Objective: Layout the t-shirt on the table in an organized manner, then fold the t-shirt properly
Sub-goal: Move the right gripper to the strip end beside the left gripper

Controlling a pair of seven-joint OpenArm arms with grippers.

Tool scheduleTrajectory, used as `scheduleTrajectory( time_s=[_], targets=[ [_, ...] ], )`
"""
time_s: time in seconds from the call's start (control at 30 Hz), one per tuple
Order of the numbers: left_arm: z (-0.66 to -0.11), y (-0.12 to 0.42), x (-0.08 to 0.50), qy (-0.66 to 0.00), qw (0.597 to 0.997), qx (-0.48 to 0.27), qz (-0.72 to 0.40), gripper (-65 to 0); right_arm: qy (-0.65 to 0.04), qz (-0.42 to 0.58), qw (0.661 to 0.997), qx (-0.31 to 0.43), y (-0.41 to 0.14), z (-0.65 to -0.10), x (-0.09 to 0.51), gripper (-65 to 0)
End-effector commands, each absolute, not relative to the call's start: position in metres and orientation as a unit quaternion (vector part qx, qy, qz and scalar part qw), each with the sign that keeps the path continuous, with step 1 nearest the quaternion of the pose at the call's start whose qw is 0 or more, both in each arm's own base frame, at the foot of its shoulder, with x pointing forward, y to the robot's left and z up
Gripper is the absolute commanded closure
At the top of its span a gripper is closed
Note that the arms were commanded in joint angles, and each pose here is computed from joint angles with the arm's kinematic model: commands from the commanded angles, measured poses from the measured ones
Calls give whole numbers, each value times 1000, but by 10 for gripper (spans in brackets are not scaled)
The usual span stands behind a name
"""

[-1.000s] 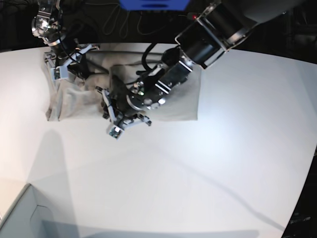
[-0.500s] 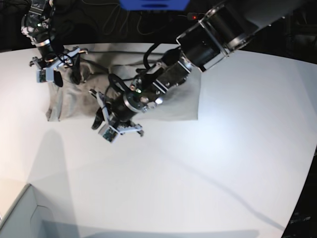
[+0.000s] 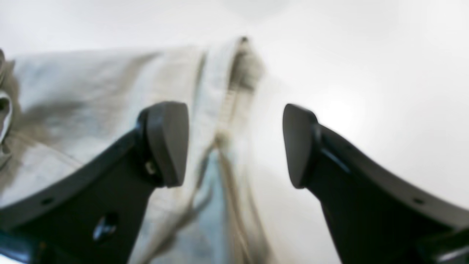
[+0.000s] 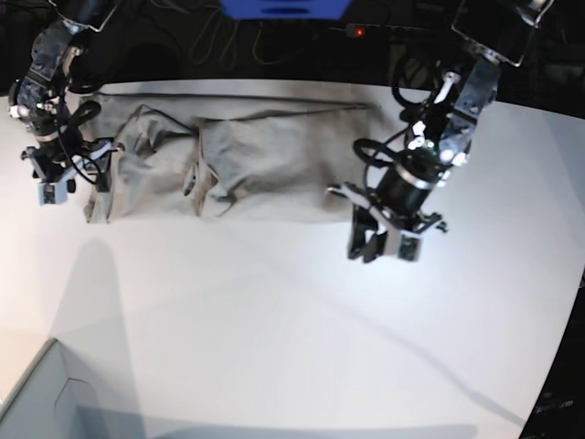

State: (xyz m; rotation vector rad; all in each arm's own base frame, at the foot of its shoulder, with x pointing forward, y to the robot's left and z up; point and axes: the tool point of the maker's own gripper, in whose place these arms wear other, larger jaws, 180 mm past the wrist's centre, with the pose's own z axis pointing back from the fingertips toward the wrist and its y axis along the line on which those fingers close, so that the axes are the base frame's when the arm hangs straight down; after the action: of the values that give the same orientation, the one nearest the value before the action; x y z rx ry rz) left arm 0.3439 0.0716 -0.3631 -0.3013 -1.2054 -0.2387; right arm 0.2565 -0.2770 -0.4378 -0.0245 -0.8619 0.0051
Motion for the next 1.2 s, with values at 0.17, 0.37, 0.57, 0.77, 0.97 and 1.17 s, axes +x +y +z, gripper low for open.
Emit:
scheduleTrajectory(
  time_s=[0.17, 0.37, 0.57, 0.77, 0.97, 1.17],
  targets=[
    [-366, 148, 326, -572, 815, -81, -41, -122, -412, -5, 911, 4, -279, -448, 261, -410],
    [-395, 176, 306, -539, 840, -55, -16, -122, -404, -9, 914, 20, -264, -457, 257, -409],
    [-425, 165, 292, -507, 860, -65, 4, -122, -385, 9, 922, 45, -240, -472, 250, -399],
    [-438, 129, 283, -490, 866, -98, 0, -122, -367, 10, 928, 59, -233, -485, 244, -198],
    [-441, 111, 279, -483, 868, -114, -15, -122, -380, 14, 923, 48, -238, -475, 250, 0],
    [-453, 107, 275, -470, 875, -116, -4, -122, -446, 53, 893, 14, -229, -418, 267, 0]
  ],
)
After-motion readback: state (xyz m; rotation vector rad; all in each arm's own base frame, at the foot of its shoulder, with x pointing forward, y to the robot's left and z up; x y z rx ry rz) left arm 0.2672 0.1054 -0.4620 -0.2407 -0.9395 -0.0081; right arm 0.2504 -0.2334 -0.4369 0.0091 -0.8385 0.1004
